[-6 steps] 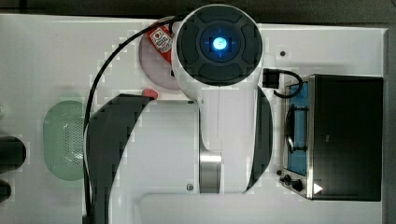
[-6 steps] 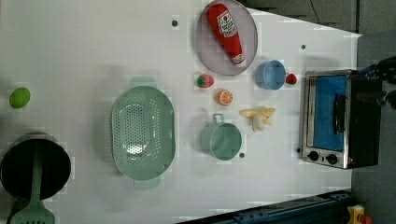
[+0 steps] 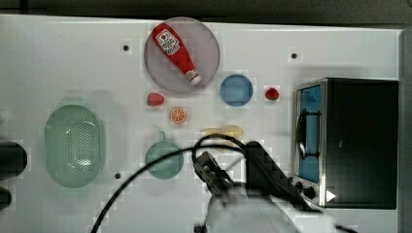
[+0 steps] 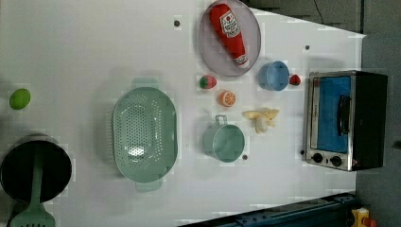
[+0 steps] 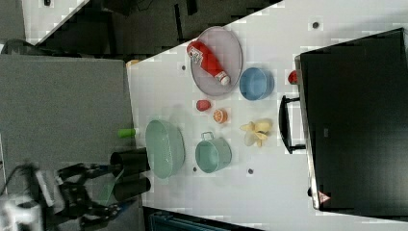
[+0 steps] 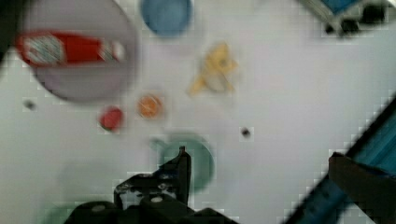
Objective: Pick banana from table and place on oven.
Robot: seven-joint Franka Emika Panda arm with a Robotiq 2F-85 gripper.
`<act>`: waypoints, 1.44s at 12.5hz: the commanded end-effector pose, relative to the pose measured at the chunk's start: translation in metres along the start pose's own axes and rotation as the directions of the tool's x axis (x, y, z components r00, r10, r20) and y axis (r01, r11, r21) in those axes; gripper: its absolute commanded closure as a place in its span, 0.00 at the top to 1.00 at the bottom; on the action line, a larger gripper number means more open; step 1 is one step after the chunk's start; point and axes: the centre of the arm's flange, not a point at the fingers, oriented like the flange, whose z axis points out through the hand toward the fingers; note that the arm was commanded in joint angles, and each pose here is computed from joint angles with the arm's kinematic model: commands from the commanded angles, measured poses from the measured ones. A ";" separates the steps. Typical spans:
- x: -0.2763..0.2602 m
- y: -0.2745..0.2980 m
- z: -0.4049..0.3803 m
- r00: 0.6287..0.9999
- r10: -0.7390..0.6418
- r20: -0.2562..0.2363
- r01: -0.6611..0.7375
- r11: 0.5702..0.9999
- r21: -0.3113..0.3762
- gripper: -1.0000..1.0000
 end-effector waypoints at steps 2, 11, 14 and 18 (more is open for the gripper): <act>0.018 -0.026 0.066 0.999 0.016 0.043 -0.013 0.997 -0.073 1.00; 0.062 -0.046 0.284 0.997 0.053 0.057 -0.047 0.994 -0.099 1.00; 0.073 -0.040 0.348 0.996 0.073 0.048 -0.068 0.992 -0.103 1.00; 0.067 -0.024 0.415 0.994 0.082 0.066 -0.072 0.987 -0.142 1.00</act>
